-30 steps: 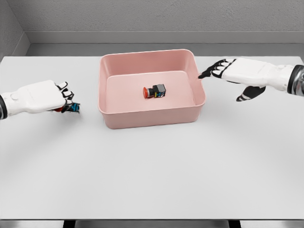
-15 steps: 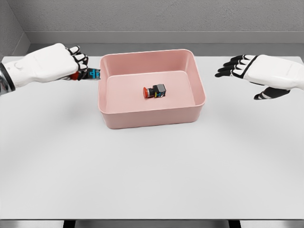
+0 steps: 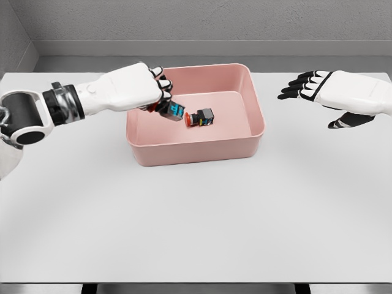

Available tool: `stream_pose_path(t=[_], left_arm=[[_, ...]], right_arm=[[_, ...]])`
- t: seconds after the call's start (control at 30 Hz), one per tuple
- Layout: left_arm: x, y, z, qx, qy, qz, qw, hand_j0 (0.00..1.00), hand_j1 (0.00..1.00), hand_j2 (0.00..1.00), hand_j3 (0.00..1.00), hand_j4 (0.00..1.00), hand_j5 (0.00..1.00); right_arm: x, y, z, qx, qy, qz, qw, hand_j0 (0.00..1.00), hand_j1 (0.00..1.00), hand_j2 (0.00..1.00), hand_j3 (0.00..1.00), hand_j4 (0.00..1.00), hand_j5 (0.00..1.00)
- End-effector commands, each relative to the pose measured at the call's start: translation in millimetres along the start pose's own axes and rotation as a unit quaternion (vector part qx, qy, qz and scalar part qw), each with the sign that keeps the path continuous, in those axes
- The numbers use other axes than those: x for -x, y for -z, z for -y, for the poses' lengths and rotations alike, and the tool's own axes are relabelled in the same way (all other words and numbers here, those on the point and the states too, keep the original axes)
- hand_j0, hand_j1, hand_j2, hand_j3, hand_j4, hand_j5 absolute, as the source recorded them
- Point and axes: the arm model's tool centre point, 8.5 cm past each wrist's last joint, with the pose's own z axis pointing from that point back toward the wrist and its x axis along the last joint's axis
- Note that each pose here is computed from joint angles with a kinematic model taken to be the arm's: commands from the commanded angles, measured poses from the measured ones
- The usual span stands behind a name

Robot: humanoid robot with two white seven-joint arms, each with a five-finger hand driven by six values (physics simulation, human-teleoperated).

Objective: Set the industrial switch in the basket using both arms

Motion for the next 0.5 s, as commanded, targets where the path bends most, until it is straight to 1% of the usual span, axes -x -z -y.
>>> stream_pose_path(t=[0.0, 0.03, 0.07, 0.1, 0.13, 0.17, 0.2, 0.27, 0.3, 0.33, 0.37, 0.4, 0.47], left_arm=[[-10.0, 15.5, 9.6, 0.004, -0.012, 0.015, 0.9998, 0.06, 0.06, 0.06, 0.06, 0.06, 0.06], [-10.6, 18.1, 10.8, 0.008, -0.012, 0.018, 0.9997, 0.09, 0.09, 0.09, 0.09, 0.09, 0.09], [-11.9, 21.0, 12.4, 0.011, -0.012, 0.020, 0.9997, 0.17, 0.17, 0.17, 0.17, 0.17, 0.17], [-11.6, 21.8, 13.6, 0.016, -0.003, 0.018, 0.9997, 0.19, 0.19, 0.19, 0.19, 0.19, 0.19], [-11.8, 22.3, 13.8, 0.018, -0.001, 0.018, 0.9997, 0.25, 0.25, 0.25, 0.25, 0.25, 0.25], [-11.8, 22.3, 13.8, 0.018, -0.001, 0.018, 0.9997, 0.28, 0.28, 0.28, 0.28, 0.28, 0.28], [-11.7, 22.3, 14.1, 0.019, 0.000, 0.018, 0.9997, 0.30, 0.30, 0.30, 0.30, 0.30, 0.30], [-11.8, 22.2, 15.1, 0.020, -0.001, 0.018, 0.9996, 0.37, 0.37, 0.37, 0.37, 0.37, 0.37], [-11.1, 21.8, 14.7, 0.021, 0.001, 0.017, 0.9996, 0.42, 0.42, 0.42, 0.42, 0.42, 0.42], [-11.5, 21.5, 17.9, 0.036, 0.000, 0.017, 0.9992, 0.54, 0.54, 0.54, 0.54, 0.54, 0.54], [-11.5, 21.5, 18.3, 0.038, 0.000, 0.017, 0.9991, 0.66, 0.66, 0.66, 0.66, 0.66, 0.66], [-11.1, 21.3, 17.9, 0.038, 0.000, 0.017, 0.9992, 0.70, 0.70, 0.70, 0.70, 0.70, 0.70], [-11.5, 21.4, 19.3, 0.039, -0.001, 0.017, 0.9991, 0.92, 0.92, 0.92, 0.92, 0.92, 0.92]], right_arm=[[-0.1, -0.2, 0.5, 0.002, 0.002, 0.000, 1.0000, 1.00, 1.00, 1.00, 1.00, 1.00, 1.00], [-0.1, -0.2, 0.5, 0.002, 0.002, 0.000, 1.0000, 1.00, 1.00, 1.00, 1.00, 1.00, 1.00], [-0.1, -0.2, 0.5, 0.002, 0.002, 0.000, 1.0000, 1.00, 1.00, 1.00, 1.00, 1.00, 1.00], [-0.5, 0.0, 0.7, 0.002, 0.002, 0.001, 1.0000, 1.00, 1.00, 1.00, 1.00, 1.00, 1.00], [-0.5, 0.0, 0.7, 0.002, 0.002, 0.001, 1.0000, 1.00, 1.00, 1.00, 1.00, 1.00, 1.00], [-0.5, 0.0, 0.7, 0.002, 0.002, 0.001, 1.0000, 1.00, 1.00, 1.00, 1.00, 1.00, 1.00], [-0.9, 0.1, 1.0, 0.002, 0.001, 0.001, 1.0000, 1.00, 1.00, 1.00, 1.00, 1.00, 1.00], [-0.9, 0.1, 1.0, 0.002, 0.001, 0.001, 1.0000, 1.00, 1.00, 1.00, 1.00, 1.00, 1.00], [-0.9, 0.1, 1.0, 0.002, 0.001, 0.001, 1.0000, 1.00, 1.00, 1.00, 1.00, 1.00, 1.00], [-0.9, 0.1, 1.0, 0.002, 0.001, 0.001, 1.0000, 1.00, 1.00, 1.00, 1.00, 1.00, 1.00], [-0.9, 0.1, 1.0, 0.002, 0.001, 0.001, 1.0000, 1.00, 1.00, 1.00, 1.00, 1.00, 1.00], [-0.9, 0.1, 1.0, 0.002, 0.001, 0.001, 1.0000, 1.00, 1.00, 1.00, 1.00, 1.00, 1.00], [-0.7, -0.4, 1.0, 0.001, 0.001, 0.001, 1.0000, 1.00, 1.00, 1.00, 1.00, 1.00, 1.00]])
